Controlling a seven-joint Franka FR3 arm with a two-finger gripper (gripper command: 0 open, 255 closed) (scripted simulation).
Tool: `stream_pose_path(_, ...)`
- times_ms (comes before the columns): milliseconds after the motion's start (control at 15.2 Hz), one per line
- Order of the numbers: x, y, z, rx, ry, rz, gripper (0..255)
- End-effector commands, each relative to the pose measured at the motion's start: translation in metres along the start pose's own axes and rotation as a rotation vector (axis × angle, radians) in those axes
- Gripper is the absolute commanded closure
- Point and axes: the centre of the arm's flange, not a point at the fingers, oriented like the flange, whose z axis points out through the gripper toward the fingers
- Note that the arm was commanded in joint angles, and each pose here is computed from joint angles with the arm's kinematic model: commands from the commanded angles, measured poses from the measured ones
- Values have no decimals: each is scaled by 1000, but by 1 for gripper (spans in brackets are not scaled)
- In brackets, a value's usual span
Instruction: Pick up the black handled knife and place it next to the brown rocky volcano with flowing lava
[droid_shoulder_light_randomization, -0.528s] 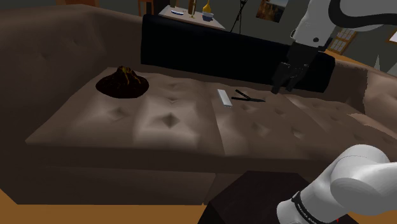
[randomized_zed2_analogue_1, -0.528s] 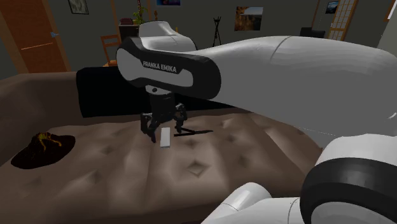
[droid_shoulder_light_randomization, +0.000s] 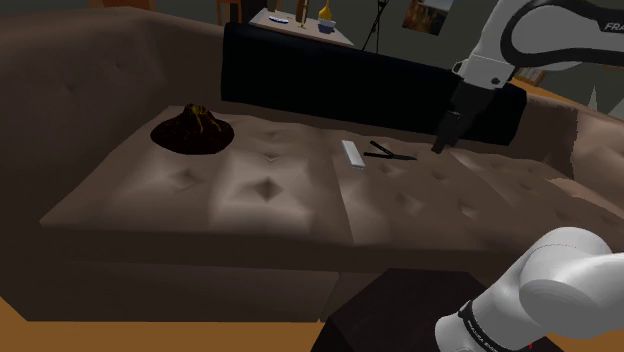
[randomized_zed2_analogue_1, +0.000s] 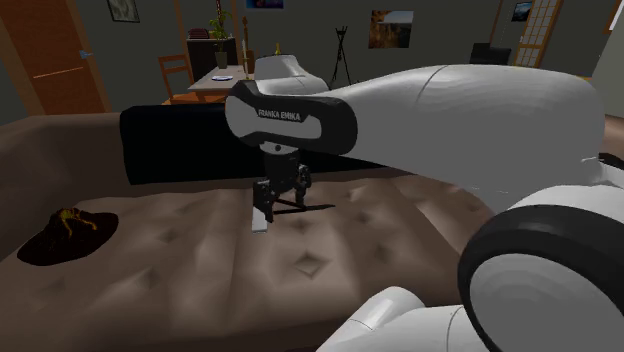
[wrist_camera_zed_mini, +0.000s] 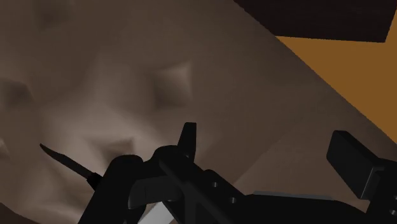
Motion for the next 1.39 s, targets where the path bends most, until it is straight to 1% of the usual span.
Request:
stream_pose_path(0,5,23,13,-1,5,-63,0)
stream_pose_path(330,25,79,41,0,16,-207,0)
stream_pose_path(660,53,132,69,0,27,-351,0)
stream_pose_path(1320,130,222,124,2,49,-638,0)
